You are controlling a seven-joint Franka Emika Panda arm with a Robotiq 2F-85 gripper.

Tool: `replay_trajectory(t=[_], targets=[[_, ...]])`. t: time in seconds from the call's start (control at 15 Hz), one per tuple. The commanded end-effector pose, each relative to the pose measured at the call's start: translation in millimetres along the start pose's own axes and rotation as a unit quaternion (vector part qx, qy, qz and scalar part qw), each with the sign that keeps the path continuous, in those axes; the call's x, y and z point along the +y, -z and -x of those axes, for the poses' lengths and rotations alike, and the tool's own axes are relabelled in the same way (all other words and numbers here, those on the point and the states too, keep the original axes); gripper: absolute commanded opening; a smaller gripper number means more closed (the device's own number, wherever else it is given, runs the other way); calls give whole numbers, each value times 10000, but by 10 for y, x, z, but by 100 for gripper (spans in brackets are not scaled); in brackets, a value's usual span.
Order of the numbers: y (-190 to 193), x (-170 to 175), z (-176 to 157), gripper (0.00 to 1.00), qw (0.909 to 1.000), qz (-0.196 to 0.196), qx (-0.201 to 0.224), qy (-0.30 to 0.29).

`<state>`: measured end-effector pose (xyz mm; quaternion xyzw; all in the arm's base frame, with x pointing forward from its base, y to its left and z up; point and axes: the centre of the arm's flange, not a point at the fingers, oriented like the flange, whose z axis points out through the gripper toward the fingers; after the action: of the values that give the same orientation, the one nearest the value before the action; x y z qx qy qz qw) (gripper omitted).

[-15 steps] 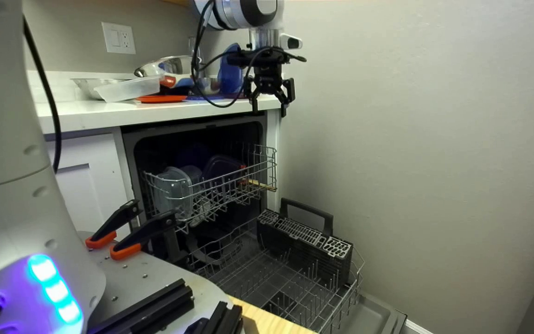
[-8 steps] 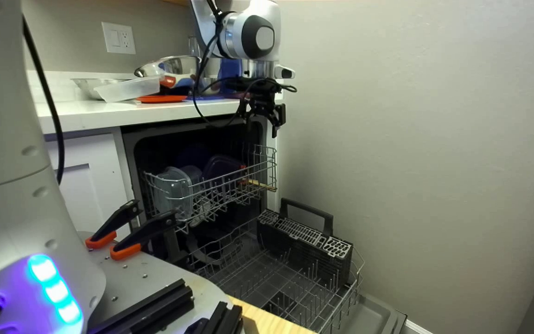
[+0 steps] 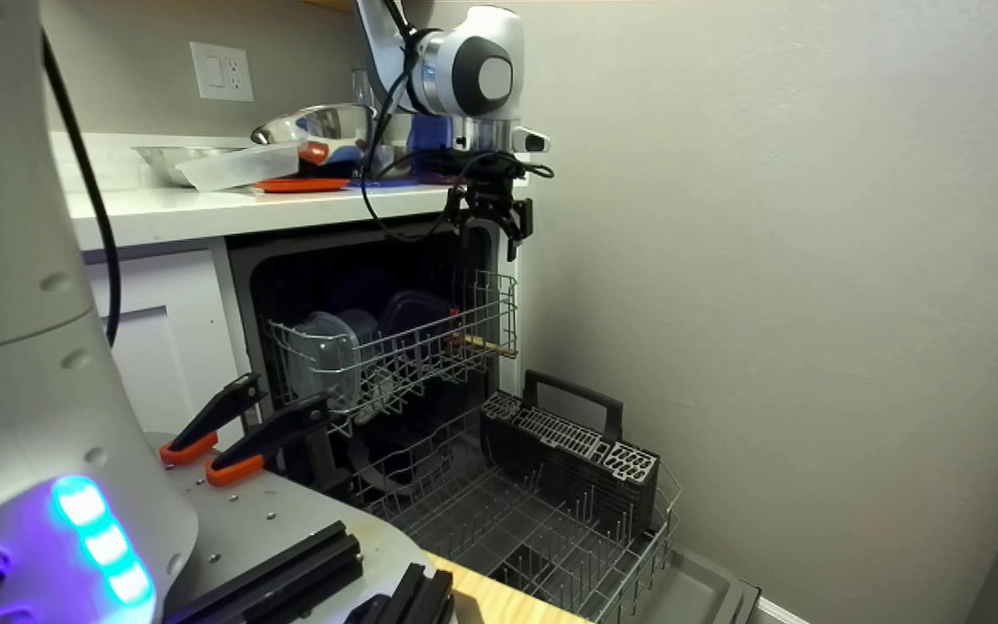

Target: Pull out the dishwasher rack

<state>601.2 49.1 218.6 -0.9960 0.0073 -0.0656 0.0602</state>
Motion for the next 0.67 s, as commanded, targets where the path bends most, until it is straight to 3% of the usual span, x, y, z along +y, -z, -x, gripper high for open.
replay_trajectory(t=[0.0,0.6], targets=[[0,0,0,100,10000,0,0,0],[-759,-317,-346,100,9985,13,-102,-541]])
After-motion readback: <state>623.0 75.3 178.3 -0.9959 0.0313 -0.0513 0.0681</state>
